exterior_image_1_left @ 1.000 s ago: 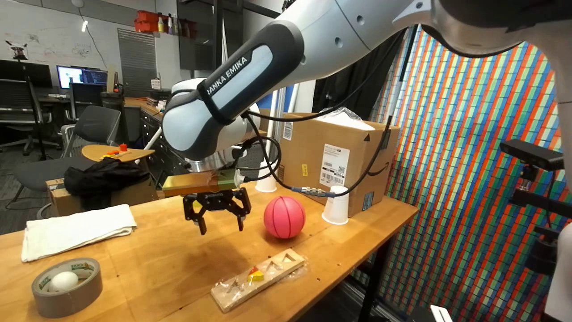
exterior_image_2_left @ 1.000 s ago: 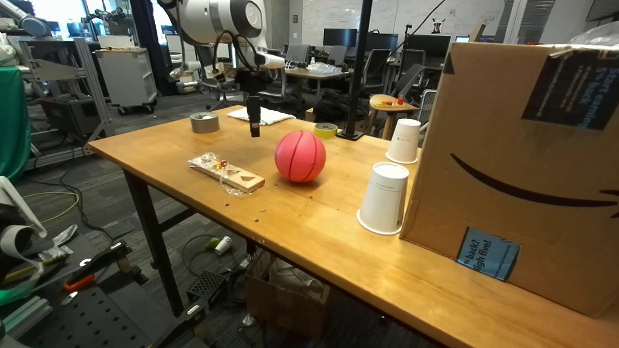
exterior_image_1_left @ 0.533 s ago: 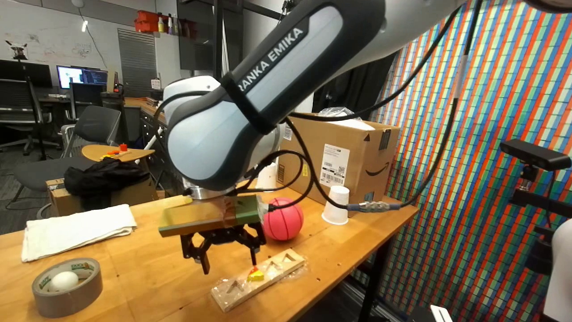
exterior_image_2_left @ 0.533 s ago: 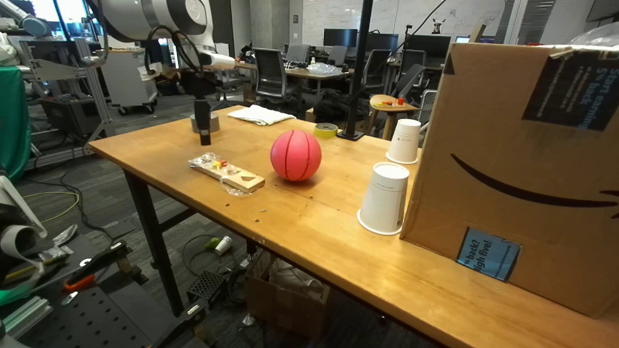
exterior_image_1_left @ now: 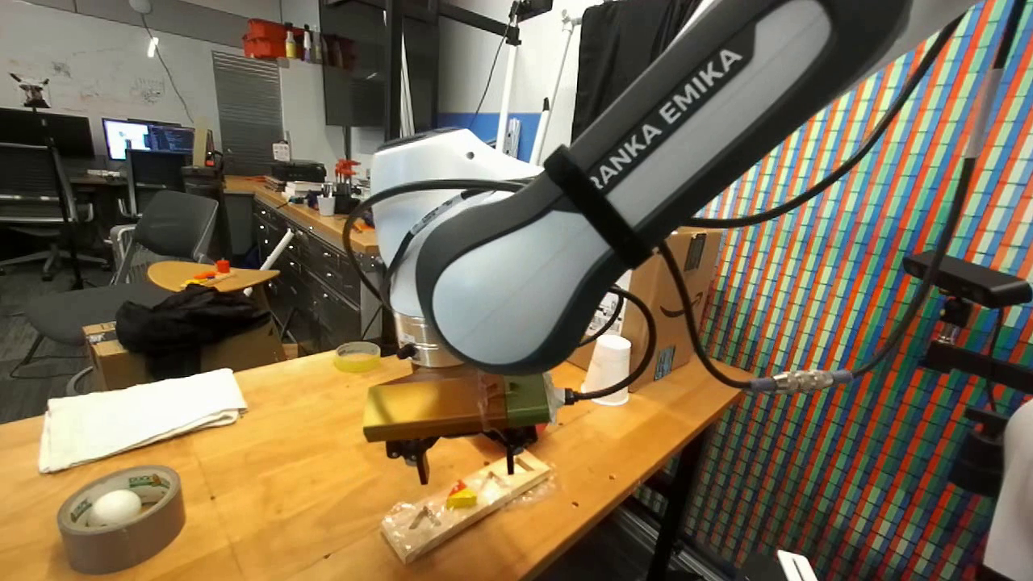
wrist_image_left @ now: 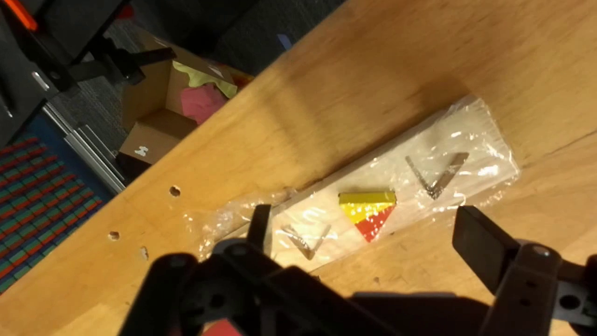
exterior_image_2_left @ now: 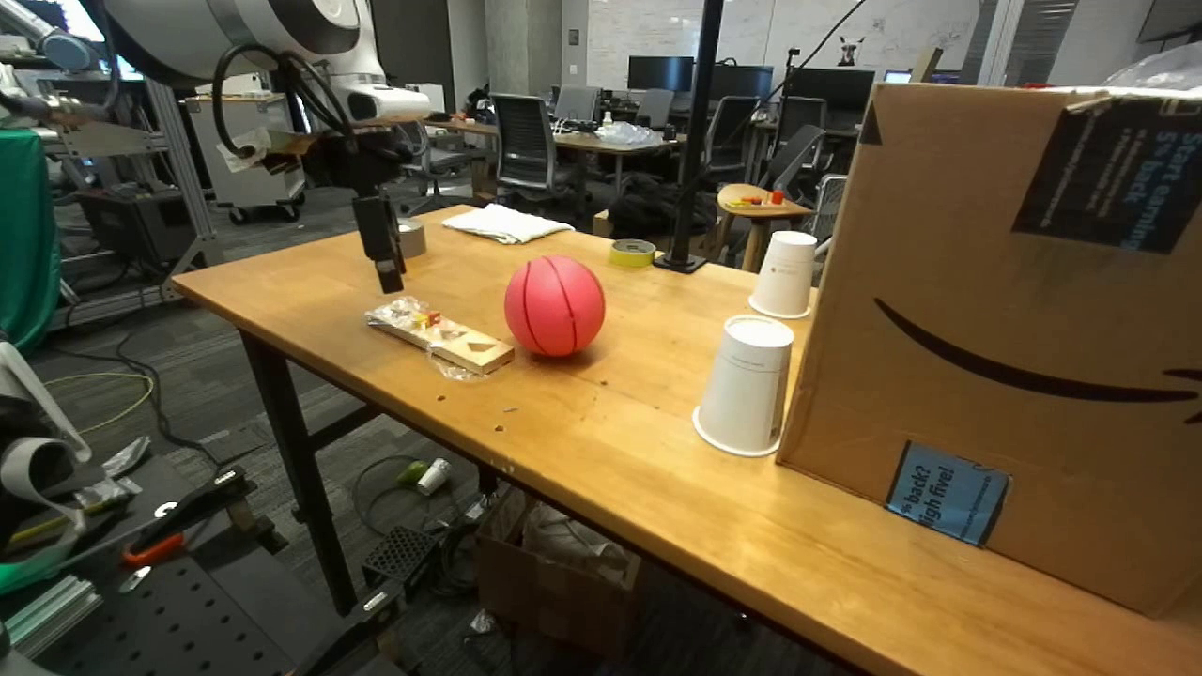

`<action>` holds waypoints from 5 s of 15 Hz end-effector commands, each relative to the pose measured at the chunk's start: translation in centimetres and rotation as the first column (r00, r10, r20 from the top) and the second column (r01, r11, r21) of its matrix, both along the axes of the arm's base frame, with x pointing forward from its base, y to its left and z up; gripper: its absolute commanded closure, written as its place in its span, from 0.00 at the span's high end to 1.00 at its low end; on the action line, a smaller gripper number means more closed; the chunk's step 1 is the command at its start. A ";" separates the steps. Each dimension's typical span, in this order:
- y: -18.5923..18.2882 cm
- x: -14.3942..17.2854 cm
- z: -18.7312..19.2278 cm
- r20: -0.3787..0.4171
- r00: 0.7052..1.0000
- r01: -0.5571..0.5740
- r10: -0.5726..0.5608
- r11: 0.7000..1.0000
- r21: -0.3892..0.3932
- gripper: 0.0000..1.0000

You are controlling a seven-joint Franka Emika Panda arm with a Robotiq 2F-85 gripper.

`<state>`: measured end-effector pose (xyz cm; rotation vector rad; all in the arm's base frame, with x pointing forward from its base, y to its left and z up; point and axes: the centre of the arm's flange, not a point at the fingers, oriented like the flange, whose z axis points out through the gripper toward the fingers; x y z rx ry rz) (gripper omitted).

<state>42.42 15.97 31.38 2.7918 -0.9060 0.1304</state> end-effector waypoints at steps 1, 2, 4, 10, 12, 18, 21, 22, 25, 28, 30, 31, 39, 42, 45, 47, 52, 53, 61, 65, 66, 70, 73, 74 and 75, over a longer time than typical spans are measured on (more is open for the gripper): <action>-1.3 -0.8 0.8 0.138 0.990 -0.009 0.011 1.000 -0.010 1.00; -1.6 -0.5 0.7 0.165 0.986 -0.015 0.018 1.000 -0.017 1.00; -2.7 0.2 0.5 0.194 0.981 -0.019 0.026 0.999 -0.034 1.00; -6.8 1.5 -0.4 0.187 0.982 -0.010 0.032 0.993 -0.117 1.00; -6.5 1.5 -0.4 0.160 0.987 -0.014 0.032 0.994 -0.112 1.00; -6.7 1.5 -0.8 0.151 0.988 -0.013 0.031 0.993 -0.114 1.00; -6.7 1.5 -0.8 0.151 0.988 -0.013 0.031 0.993 -0.114 1.00; -6.5 1.6 -1.1 0.153 0.988 -0.014 0.034 0.992 -0.127 1.00; -6.0 3.6 -1.6 0.183 0.982 -0.015 0.037 0.993 -0.121 1.00; -5.9 6.4 -1.5 0.241 0.970 -0.010 0.040 0.992 -0.123 1.00; -6.5 8.2 -1.3 0.287 0.957 -0.006 0.045 0.991 -0.136 1.00; -7.1 9.1 -1.1 0.310 0.950 -0.001 0.046 0.990 -0.144 1.00; -11.8 18.2 1.4 0.551 0.827 0.025 0.113 0.971 -0.237 1.00; -11.2 18.2 2.5 0.597 0.792 0.027 0.127 0.970 -0.242 1.00; -7.1 15.9 2.7 0.584 0.802 0.006 0.124 0.976 -0.216 1.00; -3.7 14.3 2.5 0.564 0.816 -0.020 0.126 0.982 -0.190 1.00; 3.6 10.5 2.5 0.506 0.846 -0.060 0.167 0.973 -0.221 1.00; 4.1 9.7 2.7 0.493 0.857 -0.029 0.148 0.970 -0.240 1.00; 2.4 5.3 5.0 0.422 0.903 0.218 -0.076 0.930 -0.297 1.00; 0.7 4.8 4.5 0.383 0.909 0.290 -0.162 0.907 -0.304 1.00; 0.4 5.0 4.1 0.378 0.910 0.295 -0.172 0.908 -0.296 1.00; -1.4 5.6 2.5 0.357 0.910 0.327 -0.212 0.895 -0.302 1.00; -3.7 6.0 1.2 0.330 0.910 0.358 -0.252 0.878 -0.317 1.00; -4.5 6.3 0.6 0.316 0.910 0.368 -0.268 0.874 -0.317 1.00; -5.3 6.5 0.0 0.300 0.910 0.378 -0.286 0.870 -0.316 1.00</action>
